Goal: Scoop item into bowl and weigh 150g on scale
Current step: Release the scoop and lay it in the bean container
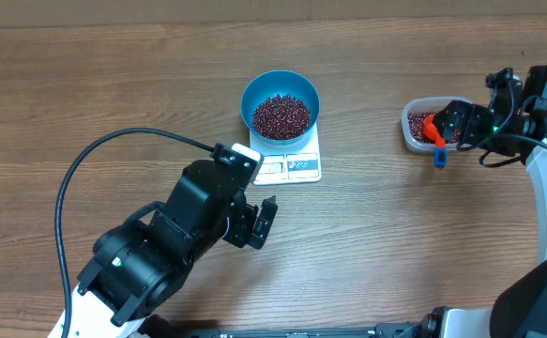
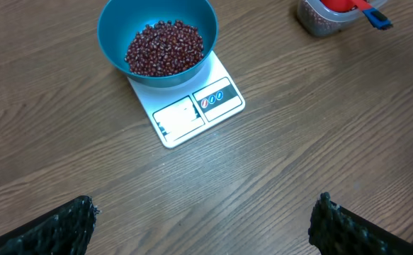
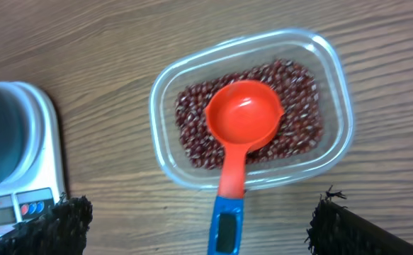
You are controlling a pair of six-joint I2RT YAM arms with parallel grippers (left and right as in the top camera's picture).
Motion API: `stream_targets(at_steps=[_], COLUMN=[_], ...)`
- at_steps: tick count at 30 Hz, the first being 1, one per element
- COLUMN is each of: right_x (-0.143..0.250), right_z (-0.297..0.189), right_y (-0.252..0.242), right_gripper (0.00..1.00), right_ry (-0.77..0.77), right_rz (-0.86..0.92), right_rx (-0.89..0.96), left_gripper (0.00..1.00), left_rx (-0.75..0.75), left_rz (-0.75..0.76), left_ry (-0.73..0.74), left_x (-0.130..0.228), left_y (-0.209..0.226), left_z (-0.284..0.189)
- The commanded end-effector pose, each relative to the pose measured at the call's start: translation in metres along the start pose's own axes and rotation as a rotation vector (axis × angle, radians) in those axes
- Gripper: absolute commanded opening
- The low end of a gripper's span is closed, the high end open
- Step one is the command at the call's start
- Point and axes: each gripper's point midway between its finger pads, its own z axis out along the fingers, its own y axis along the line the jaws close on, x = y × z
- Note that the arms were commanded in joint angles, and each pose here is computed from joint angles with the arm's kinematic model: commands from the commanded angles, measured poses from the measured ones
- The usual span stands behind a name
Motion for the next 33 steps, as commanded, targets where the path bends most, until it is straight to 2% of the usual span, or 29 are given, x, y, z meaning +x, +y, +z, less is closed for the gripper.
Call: stream_targets(at_steps=[1,10,18,26,33], right_x=[-0.012,-0.043,-0.045,-0.031,-0.030], right_z=[-0.005,-0.011,-0.011,-0.008,-0.006], right_y=[-0.012,-0.028,-0.030,-0.023,-0.002], right_gripper=[1.00,1.00,1.00,1.00,1.00], right_ry=[-0.037,-0.159,-0.170,-0.111,-0.107], right_rz=[-0.007,-0.034,-0.036,-0.026,-0.031], right_rx=[0.076,0.177,0.187,0.148,0.025], left_gripper=[0.99,0.99,0.99,0.99,0.99], left_rx=[-0.007,-0.007,-0.007,-0.007,-0.007], left_rz=[0.020,0.020,0.020,0.020,0.020], left_ry=[0.007,0.007,0.007,0.007,0.007], left_x=[0.001,0.001,0.001,0.001,0.001], left_y=[0.000,0.000,0.000,0.000,0.000], left_z=[0.002,0.002,0.002,0.002,0.002])
